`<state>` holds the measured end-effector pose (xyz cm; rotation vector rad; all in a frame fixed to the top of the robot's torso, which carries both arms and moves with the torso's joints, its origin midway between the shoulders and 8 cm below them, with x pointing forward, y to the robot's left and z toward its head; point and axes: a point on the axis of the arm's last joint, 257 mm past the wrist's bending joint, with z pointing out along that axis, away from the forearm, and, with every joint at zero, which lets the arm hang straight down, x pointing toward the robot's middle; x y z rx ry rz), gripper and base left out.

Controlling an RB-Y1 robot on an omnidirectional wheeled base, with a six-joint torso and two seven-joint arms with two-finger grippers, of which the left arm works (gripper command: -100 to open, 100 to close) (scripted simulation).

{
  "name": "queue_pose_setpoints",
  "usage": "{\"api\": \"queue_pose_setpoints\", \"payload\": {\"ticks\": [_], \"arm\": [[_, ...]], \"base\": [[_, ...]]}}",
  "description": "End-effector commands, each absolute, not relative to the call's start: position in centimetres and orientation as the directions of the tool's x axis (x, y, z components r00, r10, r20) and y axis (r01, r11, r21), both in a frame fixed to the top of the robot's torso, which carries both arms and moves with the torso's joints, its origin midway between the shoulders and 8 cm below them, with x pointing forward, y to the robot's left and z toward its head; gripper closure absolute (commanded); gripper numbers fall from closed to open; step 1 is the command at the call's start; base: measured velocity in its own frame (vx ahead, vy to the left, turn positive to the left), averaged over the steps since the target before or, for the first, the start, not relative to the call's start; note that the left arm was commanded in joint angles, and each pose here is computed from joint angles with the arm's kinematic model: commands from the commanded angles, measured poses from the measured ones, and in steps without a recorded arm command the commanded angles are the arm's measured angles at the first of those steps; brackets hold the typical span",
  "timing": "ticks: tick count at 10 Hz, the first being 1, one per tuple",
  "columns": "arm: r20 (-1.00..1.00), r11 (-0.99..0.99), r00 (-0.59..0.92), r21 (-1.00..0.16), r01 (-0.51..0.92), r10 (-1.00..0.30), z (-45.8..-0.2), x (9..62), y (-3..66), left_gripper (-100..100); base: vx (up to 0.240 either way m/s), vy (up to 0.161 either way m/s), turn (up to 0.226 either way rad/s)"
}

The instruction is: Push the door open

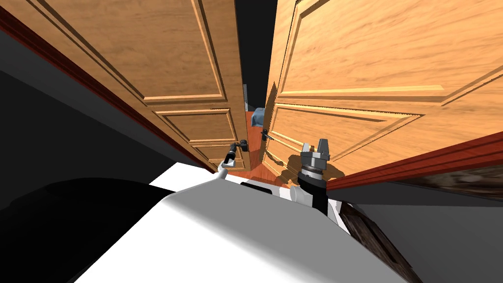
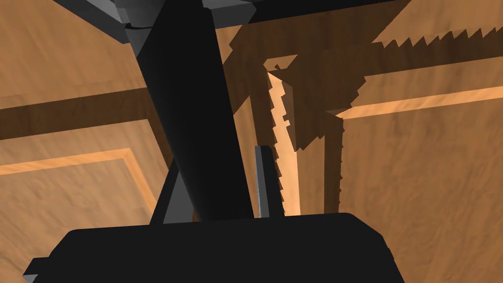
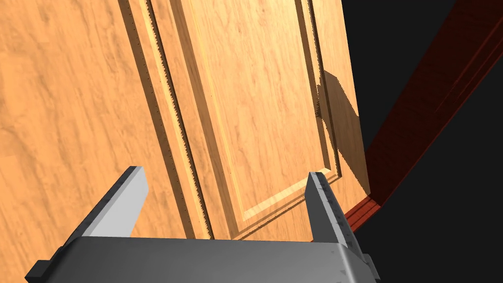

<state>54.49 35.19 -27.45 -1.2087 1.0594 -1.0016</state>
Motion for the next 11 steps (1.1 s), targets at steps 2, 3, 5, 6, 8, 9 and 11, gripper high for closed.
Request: {"api": "queue_pose_setpoints", "payload": {"ticks": [2,3,5,6,8,9,11], "arm": [[-0.101,0.121,0.263,-0.991,0.059,-0.959,-25.8,54.6,38.0,100],[-0.103,0.124,0.286,-0.991,0.057,-0.953,-25.7,54.6,38.9,100],[-0.101,0.123,0.297,-0.991,0.057,-0.95,-25.7,54.5,39.4,100],[-0.1,0.125,0.324,-0.991,0.055,-0.941,-25.6,54.4,40.6,100],[-0.099,0.124,0.329,-0.991,0.055,-0.939,-25.6,54.3,40.9,100],[-0.099,0.125,0.353,-0.991,0.053,-0.931,-25.6,54.3,41.8,100],[-0.097,0.124,0.361,-0.991,0.052,-0.927,-25.6,54.2,42.3,100]], "base": [[0.015,0.001,-0.038],[0.028,-0.008,-0.079],[0.021,-0.001,-0.031],[0.034,-0.005,-0.105],[0.027,0.001,-0.029],[0.035,-0.01,-0.108],[0.02,-0.003,-0.021]]}}
